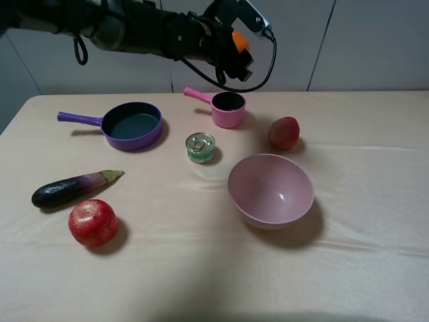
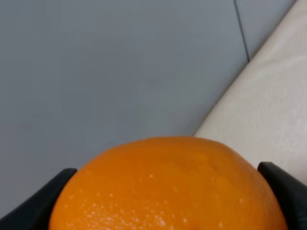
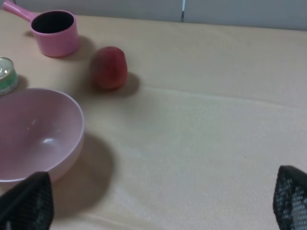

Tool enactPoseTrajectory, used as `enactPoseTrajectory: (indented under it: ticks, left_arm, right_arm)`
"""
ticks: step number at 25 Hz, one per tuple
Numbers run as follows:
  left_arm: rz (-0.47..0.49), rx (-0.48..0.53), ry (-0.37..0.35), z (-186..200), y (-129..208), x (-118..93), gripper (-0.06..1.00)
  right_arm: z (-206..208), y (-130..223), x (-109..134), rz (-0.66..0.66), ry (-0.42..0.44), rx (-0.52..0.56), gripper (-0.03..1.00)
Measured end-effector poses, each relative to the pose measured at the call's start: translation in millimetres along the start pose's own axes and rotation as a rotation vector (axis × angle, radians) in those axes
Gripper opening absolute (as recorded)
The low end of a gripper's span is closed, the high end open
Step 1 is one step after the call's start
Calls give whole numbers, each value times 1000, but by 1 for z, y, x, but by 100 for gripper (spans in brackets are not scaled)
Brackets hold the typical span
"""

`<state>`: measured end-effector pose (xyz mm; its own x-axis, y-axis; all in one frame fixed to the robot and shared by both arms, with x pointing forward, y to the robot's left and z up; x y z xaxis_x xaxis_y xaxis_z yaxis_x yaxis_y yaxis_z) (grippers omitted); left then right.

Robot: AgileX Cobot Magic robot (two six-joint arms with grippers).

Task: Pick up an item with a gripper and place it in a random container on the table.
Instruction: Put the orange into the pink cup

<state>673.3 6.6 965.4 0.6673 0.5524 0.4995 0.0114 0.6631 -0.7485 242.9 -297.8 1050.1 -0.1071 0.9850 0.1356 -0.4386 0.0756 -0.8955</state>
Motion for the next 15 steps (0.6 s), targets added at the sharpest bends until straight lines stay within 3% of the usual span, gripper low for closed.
enactPoseTrajectory:
  ticks: [15]
  left_arm:
    - [57,8,-10,-34,38,-24,73]
  right_arm:
    - [0,0,0,0,0,0,69]
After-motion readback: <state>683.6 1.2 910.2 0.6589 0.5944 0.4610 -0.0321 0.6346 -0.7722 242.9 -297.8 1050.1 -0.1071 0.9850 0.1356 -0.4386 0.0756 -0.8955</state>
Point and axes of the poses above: a point on each arm's last joint axis where the gripper is mounted, z pointing back along that axis away from the gripper, x along the wrist's bending axis when the last joint is at zero, y = z × x, the point moved 1 cm from there along -z, pointing out along that axis toward the gripper, and after that the axes turned 8 degrees about -z, right-handed, at the moved point
